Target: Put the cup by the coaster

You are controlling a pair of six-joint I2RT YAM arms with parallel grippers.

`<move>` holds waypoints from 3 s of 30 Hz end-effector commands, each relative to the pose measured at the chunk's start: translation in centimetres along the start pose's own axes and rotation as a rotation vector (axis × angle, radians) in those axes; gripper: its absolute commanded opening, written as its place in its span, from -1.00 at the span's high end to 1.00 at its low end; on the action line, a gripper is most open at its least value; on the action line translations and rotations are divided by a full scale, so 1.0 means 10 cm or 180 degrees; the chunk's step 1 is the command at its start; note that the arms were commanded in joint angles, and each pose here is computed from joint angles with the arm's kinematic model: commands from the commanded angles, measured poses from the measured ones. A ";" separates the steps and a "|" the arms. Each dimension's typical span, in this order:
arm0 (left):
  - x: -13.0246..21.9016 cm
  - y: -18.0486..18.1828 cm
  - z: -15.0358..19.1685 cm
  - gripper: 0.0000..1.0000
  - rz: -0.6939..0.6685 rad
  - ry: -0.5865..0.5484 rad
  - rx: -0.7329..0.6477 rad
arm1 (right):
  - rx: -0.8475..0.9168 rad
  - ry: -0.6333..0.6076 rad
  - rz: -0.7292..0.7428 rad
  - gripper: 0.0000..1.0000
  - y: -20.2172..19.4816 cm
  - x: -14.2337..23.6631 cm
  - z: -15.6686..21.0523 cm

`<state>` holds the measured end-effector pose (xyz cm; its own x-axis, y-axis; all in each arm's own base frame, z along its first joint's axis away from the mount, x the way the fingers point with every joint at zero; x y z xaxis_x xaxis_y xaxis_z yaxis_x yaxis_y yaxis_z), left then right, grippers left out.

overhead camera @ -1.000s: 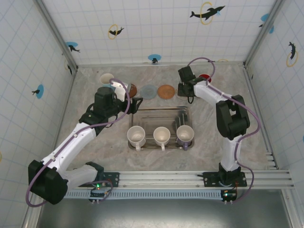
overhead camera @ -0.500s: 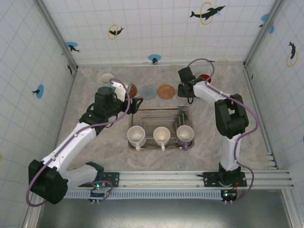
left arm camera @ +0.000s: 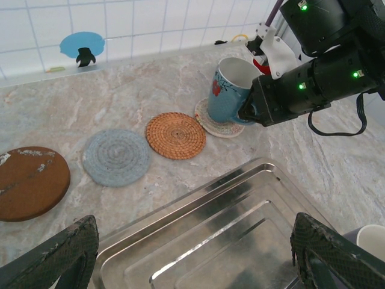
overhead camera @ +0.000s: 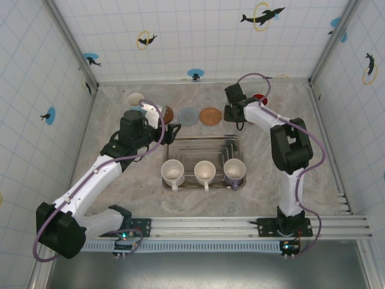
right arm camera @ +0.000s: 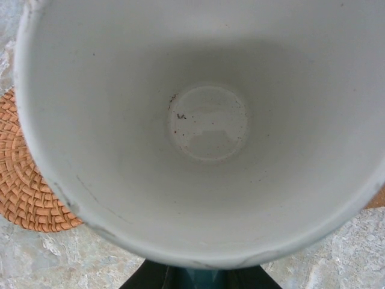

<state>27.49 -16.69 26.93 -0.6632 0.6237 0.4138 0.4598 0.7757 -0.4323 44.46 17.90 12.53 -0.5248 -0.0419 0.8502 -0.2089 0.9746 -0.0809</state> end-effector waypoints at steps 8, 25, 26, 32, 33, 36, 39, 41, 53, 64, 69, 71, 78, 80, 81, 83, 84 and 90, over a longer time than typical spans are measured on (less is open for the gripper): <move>0.00 0.01 -0.03 -0.67 -0.0039 -0.0013 -0.0063 | -0.0031 -0.0146 0.0100 1.00 -0.04 0.04 -0.19; 0.01 0.01 -0.03 -0.67 -0.0040 -0.0011 -0.0061 | -0.0024 -0.0148 0.0121 0.36 -0.05 0.09 -0.20; 0.01 0.01 -0.03 -0.67 -0.0039 -0.0009 -0.0061 | -0.0026 -0.0147 0.0122 0.35 -0.06 0.09 -0.20; 0.01 0.01 -0.03 -0.67 -0.0039 -0.0013 -0.0063 | -0.0032 -0.0153 0.0126 0.23 -0.07 0.14 -0.19; 0.00 0.01 -0.03 -0.67 -0.0041 -0.0008 -0.0060 | -0.0029 -0.0159 0.0123 0.22 -0.06 0.16 -0.19; 0.01 0.01 -0.04 -0.67 -0.0037 -0.0020 -0.0063 | -0.0041 -0.0191 0.0116 0.21 -0.07 0.22 -0.19; 0.01 0.01 -0.04 -0.67 -0.0033 -0.0017 -0.0063 | -0.0060 -0.0229 0.0103 0.19 -0.09 0.30 -0.18; 0.01 0.01 -0.04 -0.67 -0.0029 -0.0014 -0.0059 | -0.0079 -0.0245 0.0087 0.19 -0.09 0.35 -0.16; 0.00 0.01 -0.05 -0.67 -0.0049 -0.0017 -0.0036 | -0.0230 -0.0494 -0.0003 0.16 -0.18 0.78 0.04; -0.03 0.04 -0.09 -0.66 -0.0161 -0.0015 0.0147 | -0.0633 -0.1080 -0.0395 0.10 -0.18 1.35 0.05; 0.00 0.05 -0.11 -0.64 -0.0214 -0.0020 0.0302 | -0.0939 -0.1595 -0.0693 0.03 -0.16 1.61 -0.01; 0.01 0.05 -0.12 -0.64 -0.0248 -0.0051 0.0342 | -0.0984 -0.1636 -0.0715 0.02 -0.17 1.64 0.02; 0.05 0.10 -0.14 -0.62 -0.0429 -0.0070 0.0538 | -0.1027 -0.1717 -0.0806 0.00 -0.19 1.63 0.28; 0.08 0.12 -0.14 -0.61 -0.0509 -0.0070 0.0612 | -0.1043 -0.1776 -0.0820 0.00 -0.20 1.66 0.32; 0.11 0.13 -0.14 -0.59 -0.0559 -0.0072 0.0659 | -0.1047 -0.1811 -0.0847 -0.01 -0.19 1.67 0.32; 0.16 0.17 -0.15 -0.56 -0.0721 -0.0076 0.0765 | -0.1033 -0.1836 -0.0907 -0.01 -0.18 1.68 0.34; 0.18 0.20 -0.14 -0.55 -0.0851 -0.0070 0.0815 | -0.1022 -0.1837 -0.0921 -0.02 -0.18 1.68 0.34; 0.43 0.23 -0.04 -0.46 -0.1492 0.0150 0.0984 | -0.0965 -0.1778 -0.0979 -0.02 -0.15 1.62 0.36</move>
<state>27.93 -13.23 27.70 -0.7454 0.3200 0.5849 0.0248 0.8900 -0.4553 33.34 14.84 23.65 -0.8252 -0.3265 0.4609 -0.1887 0.9285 0.3199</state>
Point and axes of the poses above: each hand's point on the last joint's axis, 136 mm out from that joint toward the fingers, its own x axis back along the fingers, its own y axis along the line the jaws close on, z = x × y, the point moved 6 cm from there along x, back along the fingers, and after that the axes turned 15 degrees about x, right-handed, at the moved point
